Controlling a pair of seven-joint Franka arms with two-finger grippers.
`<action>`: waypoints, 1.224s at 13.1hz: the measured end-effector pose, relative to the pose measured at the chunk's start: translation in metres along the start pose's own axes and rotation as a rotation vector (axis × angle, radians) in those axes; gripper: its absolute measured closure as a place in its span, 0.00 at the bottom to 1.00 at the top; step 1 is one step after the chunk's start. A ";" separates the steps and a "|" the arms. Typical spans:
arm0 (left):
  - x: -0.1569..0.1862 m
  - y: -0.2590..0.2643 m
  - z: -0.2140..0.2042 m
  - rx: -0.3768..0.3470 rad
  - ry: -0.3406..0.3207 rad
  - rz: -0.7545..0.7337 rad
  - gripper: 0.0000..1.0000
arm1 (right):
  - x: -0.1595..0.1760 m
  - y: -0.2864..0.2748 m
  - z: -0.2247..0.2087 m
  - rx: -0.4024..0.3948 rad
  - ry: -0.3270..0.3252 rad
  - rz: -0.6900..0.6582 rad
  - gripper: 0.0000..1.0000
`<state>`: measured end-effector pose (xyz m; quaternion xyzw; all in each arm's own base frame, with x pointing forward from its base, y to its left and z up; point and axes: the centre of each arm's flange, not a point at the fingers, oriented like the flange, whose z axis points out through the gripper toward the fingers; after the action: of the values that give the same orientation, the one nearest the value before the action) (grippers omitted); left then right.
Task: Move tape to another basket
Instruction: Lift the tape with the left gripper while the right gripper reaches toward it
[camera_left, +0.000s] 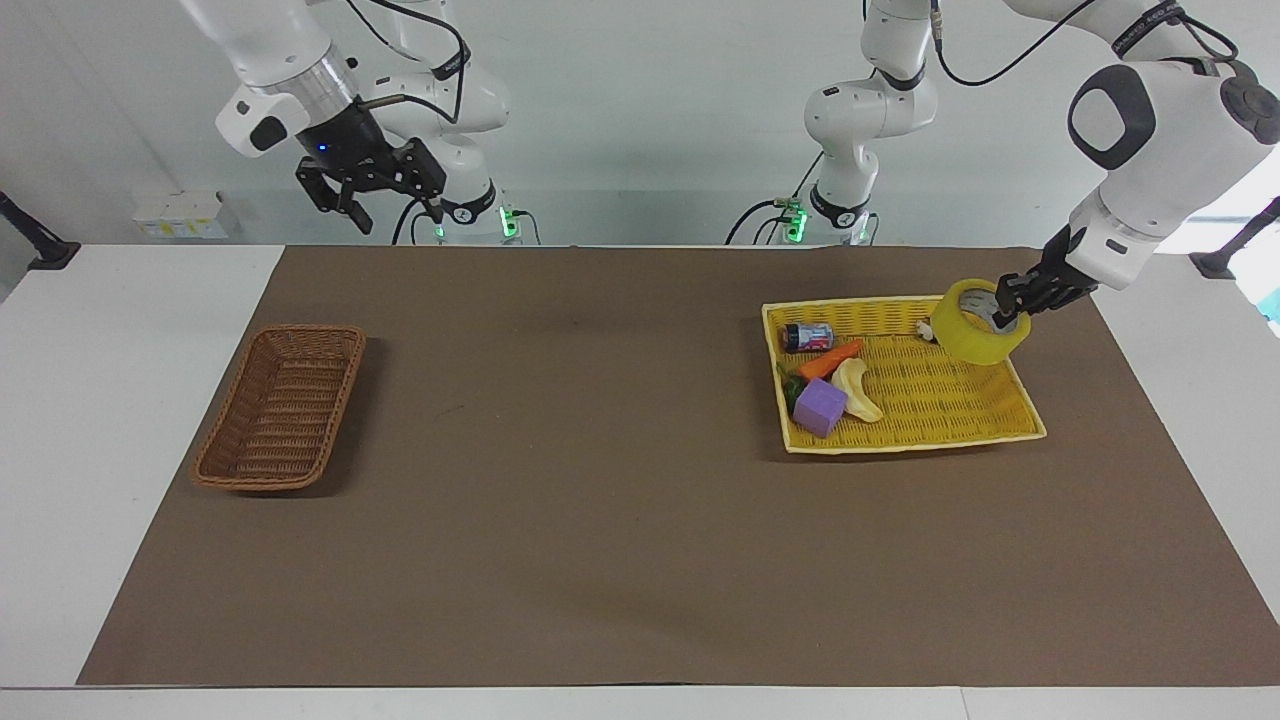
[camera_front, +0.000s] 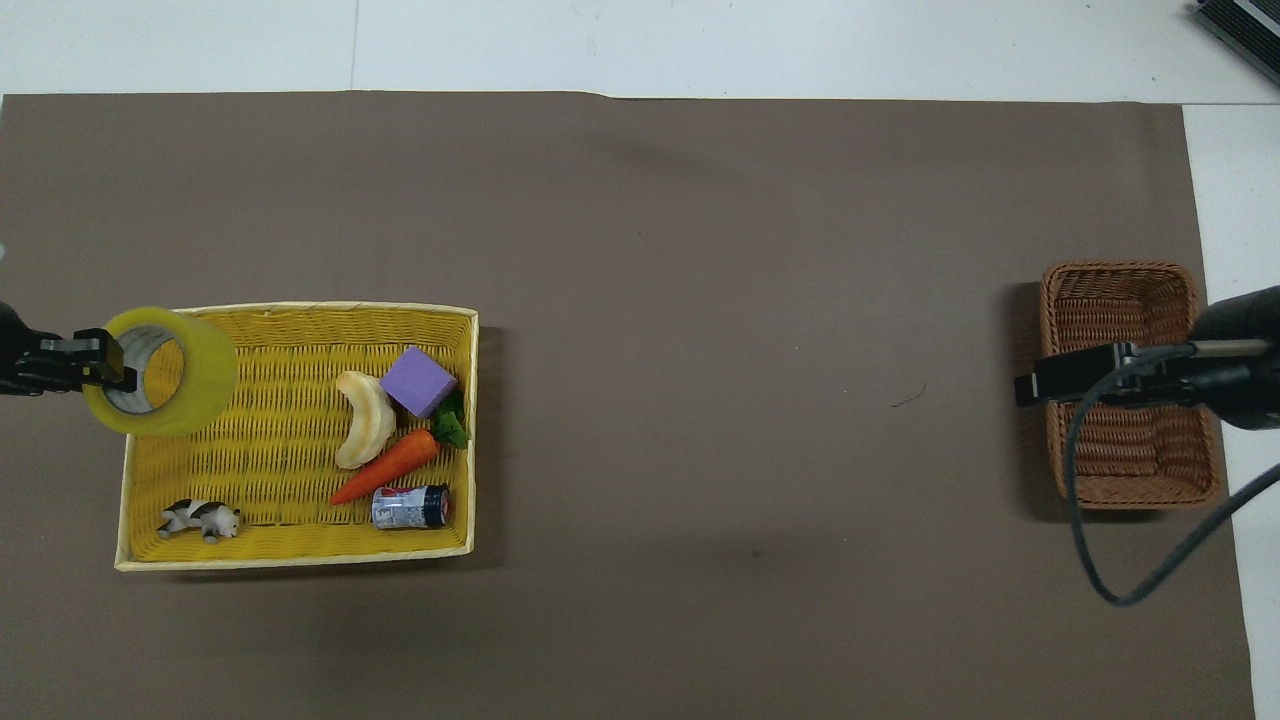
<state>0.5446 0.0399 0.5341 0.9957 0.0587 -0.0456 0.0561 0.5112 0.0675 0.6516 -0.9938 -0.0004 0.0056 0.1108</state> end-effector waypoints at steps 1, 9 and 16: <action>-0.001 0.012 -0.007 0.002 0.003 -0.026 0.78 | 0.002 -0.016 0.004 0.025 0.025 -0.011 0.00; -0.049 0.212 -0.011 0.030 0.021 -0.164 0.78 | 0.013 -0.083 0.042 0.286 0.012 0.127 0.00; -0.121 0.343 -0.016 -0.094 0.008 -0.231 0.78 | 0.008 -0.115 0.103 0.555 -0.045 0.203 0.00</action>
<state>0.4687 -0.3102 0.5987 0.9787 0.1751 -0.0450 0.0969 0.5180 0.2024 0.5764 -0.9201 0.0983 0.0387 0.3771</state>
